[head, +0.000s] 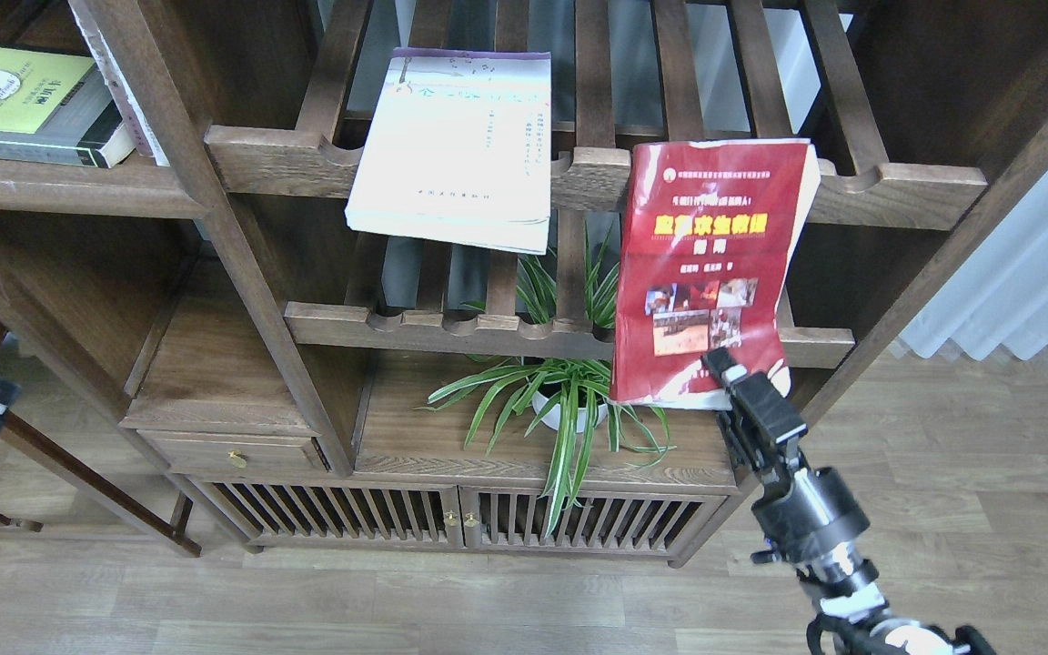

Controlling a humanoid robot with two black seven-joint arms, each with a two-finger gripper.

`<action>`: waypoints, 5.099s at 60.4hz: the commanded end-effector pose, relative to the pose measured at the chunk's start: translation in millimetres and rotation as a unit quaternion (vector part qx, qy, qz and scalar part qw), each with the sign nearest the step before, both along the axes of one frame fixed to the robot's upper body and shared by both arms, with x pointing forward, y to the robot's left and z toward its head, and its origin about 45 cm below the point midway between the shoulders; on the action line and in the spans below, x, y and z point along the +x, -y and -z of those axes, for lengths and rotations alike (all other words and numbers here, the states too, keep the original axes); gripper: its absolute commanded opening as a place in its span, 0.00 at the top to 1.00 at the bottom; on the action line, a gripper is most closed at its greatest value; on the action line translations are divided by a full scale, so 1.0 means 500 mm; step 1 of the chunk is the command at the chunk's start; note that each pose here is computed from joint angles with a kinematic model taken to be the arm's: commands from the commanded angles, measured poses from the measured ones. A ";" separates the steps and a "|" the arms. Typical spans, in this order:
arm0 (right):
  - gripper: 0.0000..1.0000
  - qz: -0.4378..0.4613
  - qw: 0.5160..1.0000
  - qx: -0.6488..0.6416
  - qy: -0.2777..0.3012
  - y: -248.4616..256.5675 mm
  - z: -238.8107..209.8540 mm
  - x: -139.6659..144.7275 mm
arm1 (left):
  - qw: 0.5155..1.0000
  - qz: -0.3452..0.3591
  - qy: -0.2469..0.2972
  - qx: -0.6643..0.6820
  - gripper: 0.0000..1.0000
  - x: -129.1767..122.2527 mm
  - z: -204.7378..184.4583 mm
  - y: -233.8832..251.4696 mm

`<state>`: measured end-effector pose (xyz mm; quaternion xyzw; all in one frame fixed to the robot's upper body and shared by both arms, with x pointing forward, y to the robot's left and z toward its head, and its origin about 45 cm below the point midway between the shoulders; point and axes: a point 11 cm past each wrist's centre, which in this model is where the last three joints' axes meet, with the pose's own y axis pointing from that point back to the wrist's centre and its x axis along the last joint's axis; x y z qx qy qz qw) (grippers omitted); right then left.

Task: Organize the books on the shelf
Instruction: 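Grasp the red book with the right gripper and pull it down, then grasp the red book with the left gripper from the right gripper, then carry the red book with the left gripper to the far shelf section, then stand the red book on the far shelf and withdraw the left gripper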

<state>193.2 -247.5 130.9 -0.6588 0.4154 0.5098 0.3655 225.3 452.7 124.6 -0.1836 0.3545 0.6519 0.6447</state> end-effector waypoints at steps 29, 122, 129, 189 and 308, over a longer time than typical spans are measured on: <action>0.96 -0.025 0.995 0.029 -0.094 -0.060 0.074 -0.123 | 0.991 0.023 -0.046 -0.124 0.00 -0.017 0.092 0.119; 0.95 -0.201 0.963 0.064 -0.166 -0.274 0.168 -0.170 | 0.888 0.207 -0.178 -0.370 0.85 -0.148 0.189 0.641; 0.94 -0.200 0.963 0.064 -0.167 -0.273 0.168 -0.171 | 0.889 0.202 -0.174 -0.372 0.93 -0.141 0.187 0.637; 0.17 -0.236 0.955 0.021 -0.180 -0.279 0.200 -0.200 | 0.987 0.130 0.029 -0.085 0.93 0.018 -0.163 0.087; 0.17 -0.222 0.958 0.021 -0.178 -0.268 0.199 -0.191 | 0.919 0.164 0.245 0.261 0.09 0.480 -0.619 0.123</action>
